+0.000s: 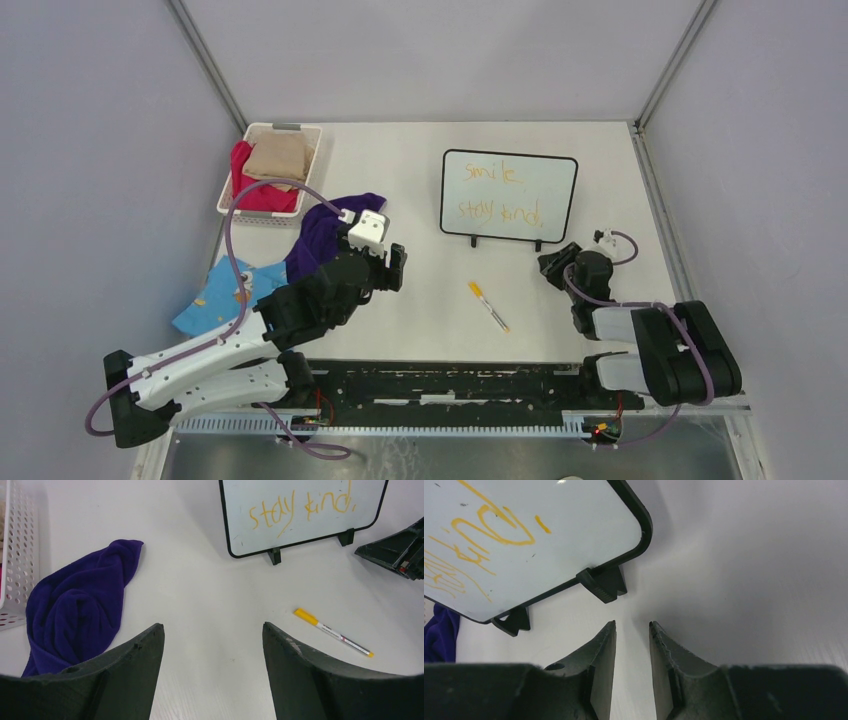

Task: Write a sentence on the whiteboard
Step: Move the whiteboard stand to the center of the board, then reset both arms

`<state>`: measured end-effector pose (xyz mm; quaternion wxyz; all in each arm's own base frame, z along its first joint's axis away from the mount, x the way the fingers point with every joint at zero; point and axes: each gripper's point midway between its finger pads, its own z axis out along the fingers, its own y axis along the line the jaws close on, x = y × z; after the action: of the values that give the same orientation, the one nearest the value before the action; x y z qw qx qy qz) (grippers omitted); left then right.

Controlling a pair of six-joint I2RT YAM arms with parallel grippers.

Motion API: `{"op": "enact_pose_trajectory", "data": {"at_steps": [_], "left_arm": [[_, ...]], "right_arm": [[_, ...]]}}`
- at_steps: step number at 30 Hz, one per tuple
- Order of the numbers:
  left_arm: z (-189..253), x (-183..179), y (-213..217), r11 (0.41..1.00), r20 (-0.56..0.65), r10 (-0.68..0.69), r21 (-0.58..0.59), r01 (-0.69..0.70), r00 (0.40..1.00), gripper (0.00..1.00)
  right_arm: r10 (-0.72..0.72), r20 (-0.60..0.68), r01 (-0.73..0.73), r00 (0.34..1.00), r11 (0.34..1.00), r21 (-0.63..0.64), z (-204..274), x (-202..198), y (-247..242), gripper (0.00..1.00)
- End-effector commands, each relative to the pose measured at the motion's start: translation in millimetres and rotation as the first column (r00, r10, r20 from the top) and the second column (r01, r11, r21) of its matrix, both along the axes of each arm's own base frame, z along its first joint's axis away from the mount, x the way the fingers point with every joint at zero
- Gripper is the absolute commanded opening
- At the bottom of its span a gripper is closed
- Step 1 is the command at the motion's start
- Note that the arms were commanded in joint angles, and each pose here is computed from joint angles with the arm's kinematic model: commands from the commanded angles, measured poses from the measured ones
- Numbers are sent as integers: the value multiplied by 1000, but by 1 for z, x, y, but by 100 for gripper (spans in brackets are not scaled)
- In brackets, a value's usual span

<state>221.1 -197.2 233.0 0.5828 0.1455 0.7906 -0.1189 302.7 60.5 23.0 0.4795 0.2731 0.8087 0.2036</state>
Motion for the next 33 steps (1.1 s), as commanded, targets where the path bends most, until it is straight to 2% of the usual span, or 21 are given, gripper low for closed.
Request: {"op": "enact_pose_trajectory", "data": {"at_steps": [1,16,24,26,28,33], "left_arm": [[17,2,-5,998,16,13,-69,-12,1000,77],[18,2,-5,998,15,11,-61,-10,1000,77],[19,0,-8,998,8,-7,-66,7,1000,77],[19,0,-8,997,8,-9,-71,9,1000,77],[22,-1,-8,996,12,-13,-83,14,1000,77],[30,-3,-6,992,28,-17,-123,20,999,78]], "right_arm": [[-38,59,35,998,999,39,15,20,-1,36],[-93,87,86,992,992,89,17,42,-4,35],[-31,112,19,993,994,104,21,30,6,34],[-19,129,8,991,996,87,26,17,5,37],[-25,129,19,991,998,54,28,3,-1,45],[11,221,8,975,996,-85,62,-16,-7,53]]}}
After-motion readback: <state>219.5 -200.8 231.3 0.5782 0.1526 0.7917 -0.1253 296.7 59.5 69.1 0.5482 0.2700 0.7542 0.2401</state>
